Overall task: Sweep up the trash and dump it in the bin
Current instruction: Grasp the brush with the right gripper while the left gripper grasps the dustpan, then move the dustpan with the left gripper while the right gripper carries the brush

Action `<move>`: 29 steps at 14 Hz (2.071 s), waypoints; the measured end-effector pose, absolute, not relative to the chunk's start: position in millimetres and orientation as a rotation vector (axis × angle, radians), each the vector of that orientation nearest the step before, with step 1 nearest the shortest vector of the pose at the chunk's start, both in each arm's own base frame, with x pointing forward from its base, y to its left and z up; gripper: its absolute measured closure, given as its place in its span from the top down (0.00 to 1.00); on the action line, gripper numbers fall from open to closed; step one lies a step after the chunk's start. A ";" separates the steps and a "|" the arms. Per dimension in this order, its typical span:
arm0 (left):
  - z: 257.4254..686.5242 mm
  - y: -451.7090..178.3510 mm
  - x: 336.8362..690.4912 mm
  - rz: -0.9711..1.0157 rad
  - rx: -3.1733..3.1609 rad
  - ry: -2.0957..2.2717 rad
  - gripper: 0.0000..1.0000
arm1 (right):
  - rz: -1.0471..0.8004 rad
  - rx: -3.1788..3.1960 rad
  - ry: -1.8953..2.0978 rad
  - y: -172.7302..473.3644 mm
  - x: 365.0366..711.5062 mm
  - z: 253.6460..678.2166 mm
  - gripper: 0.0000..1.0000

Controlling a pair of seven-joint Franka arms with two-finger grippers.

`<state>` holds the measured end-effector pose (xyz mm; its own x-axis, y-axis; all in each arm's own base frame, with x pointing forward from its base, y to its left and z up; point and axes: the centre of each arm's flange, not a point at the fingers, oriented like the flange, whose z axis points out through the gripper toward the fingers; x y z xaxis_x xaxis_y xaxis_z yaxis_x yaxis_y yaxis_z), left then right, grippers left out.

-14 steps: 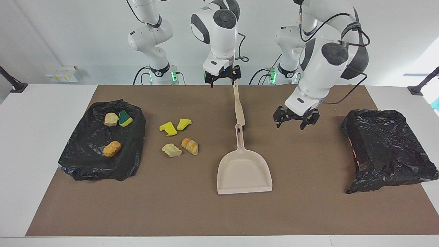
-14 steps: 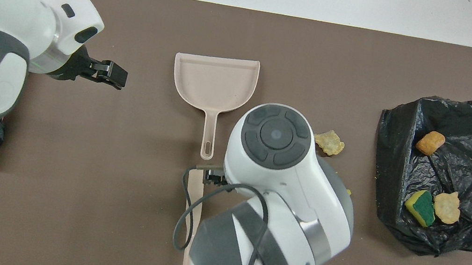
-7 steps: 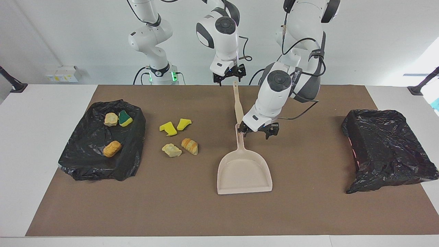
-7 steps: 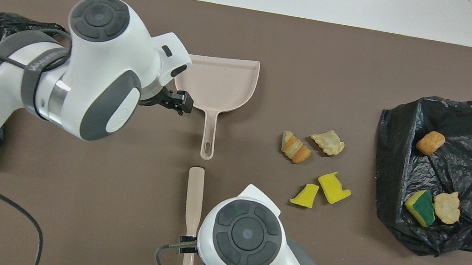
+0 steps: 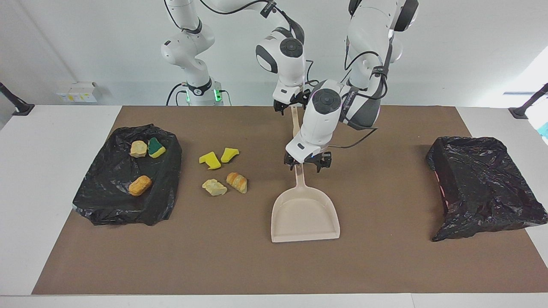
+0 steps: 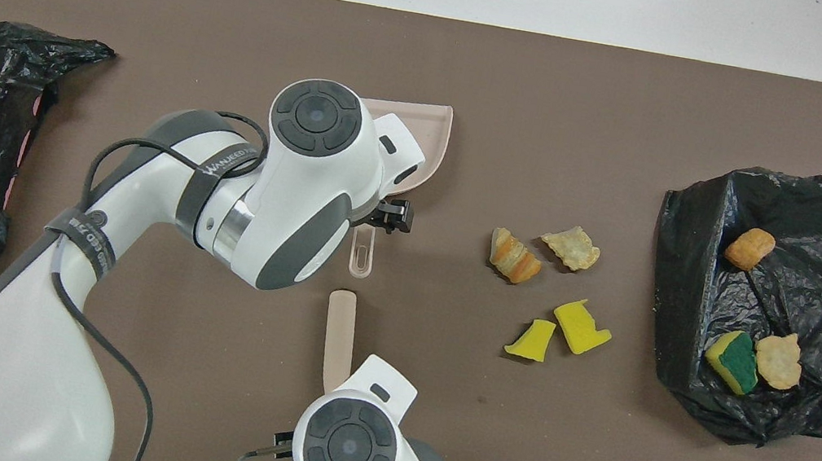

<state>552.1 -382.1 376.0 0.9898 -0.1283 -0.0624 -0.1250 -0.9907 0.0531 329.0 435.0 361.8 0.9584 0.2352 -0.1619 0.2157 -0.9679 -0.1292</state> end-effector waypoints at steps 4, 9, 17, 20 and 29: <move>361.2 -386.2 551.1 -0.126 3.093 -0.183 1.00 | 0.285 -3.008 -0.358 441.2 322.0 346.6 1.00; 357.6 -384.8 549.0 -0.149 3.102 -0.179 0.56 | 0.281 -3.006 -0.374 443.3 318.7 341.2 1.00; 371.5 -363.9 565.0 -0.089 3.127 -0.147 0.32 | 0.265 -2.998 -0.399 441.3 318.4 336.5 0.35; 387.3 -338.3 580.3 -0.033 3.139 -0.188 0.32 | 0.263 -2.998 -0.394 442.0 318.3 337.2 0.27; 391.8 -253.3 609.7 -0.132 3.133 -0.798 0.32 | 0.264 -3.010 -0.355 419.3 339.4 397.3 0.27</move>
